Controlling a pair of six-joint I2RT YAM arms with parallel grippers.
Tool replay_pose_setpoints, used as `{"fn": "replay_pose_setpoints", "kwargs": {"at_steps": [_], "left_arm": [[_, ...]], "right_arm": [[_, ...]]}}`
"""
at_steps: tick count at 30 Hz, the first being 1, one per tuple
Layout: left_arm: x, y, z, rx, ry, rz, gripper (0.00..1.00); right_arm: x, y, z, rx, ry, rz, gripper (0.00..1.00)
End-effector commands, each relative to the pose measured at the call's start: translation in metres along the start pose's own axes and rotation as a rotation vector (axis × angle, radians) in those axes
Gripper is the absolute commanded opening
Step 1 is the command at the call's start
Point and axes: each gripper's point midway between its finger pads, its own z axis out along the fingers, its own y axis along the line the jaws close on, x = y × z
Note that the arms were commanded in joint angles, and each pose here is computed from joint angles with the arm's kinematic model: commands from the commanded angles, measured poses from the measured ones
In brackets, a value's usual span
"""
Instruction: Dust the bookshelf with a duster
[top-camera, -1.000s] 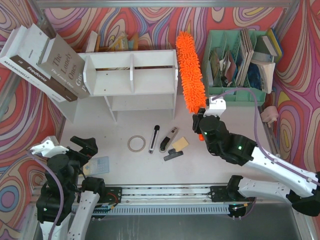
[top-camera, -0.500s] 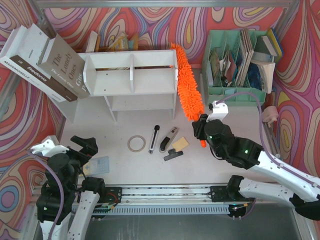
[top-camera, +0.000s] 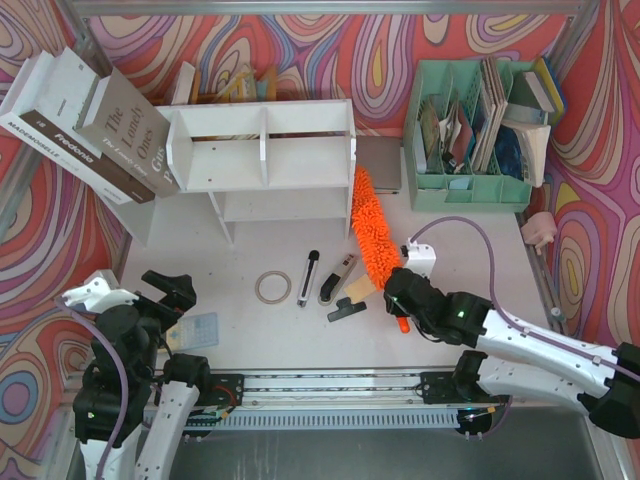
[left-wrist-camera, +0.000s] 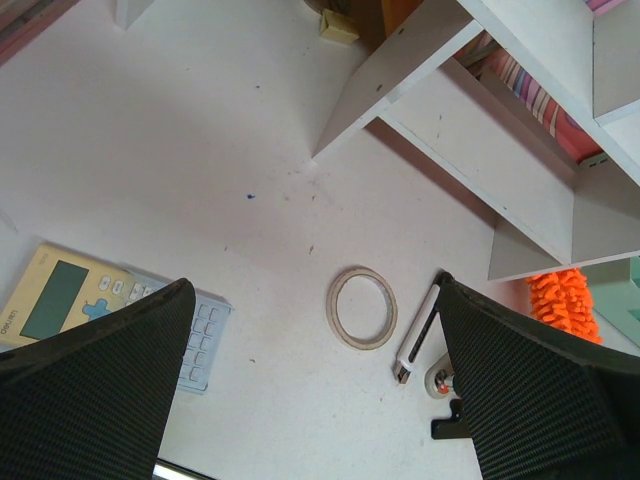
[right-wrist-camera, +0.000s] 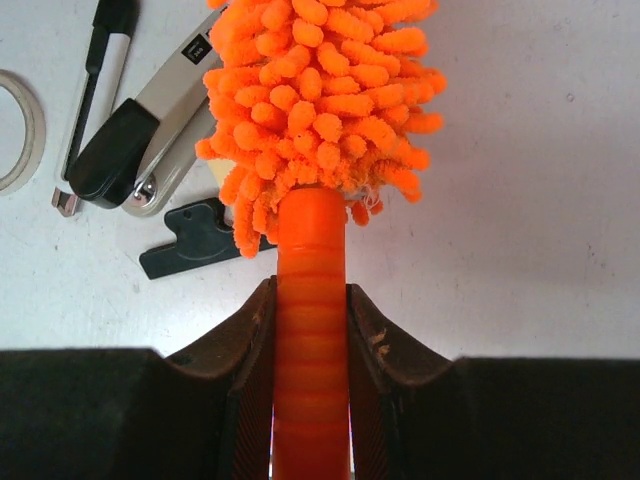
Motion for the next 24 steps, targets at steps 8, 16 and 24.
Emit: {"fn": "replay_pose_setpoints", "kwargs": {"at_steps": [8, 16, 24], "left_arm": [[0.003, 0.002, 0.003, -0.017, 0.012, -0.003, 0.98], [0.004, 0.003, 0.003, -0.016, 0.011, -0.003, 0.98], [0.003, 0.003, 0.003, -0.018, 0.012, -0.002, 0.98]], "right_arm": [[-0.118, 0.035, -0.063, -0.135, -0.277, 0.096, 0.0], [-0.188, 0.052, -0.125, -0.279, -0.431, 0.123, 0.0], [-0.135, 0.055, -0.089, -0.288, -0.3, 0.153, 0.0]]}}
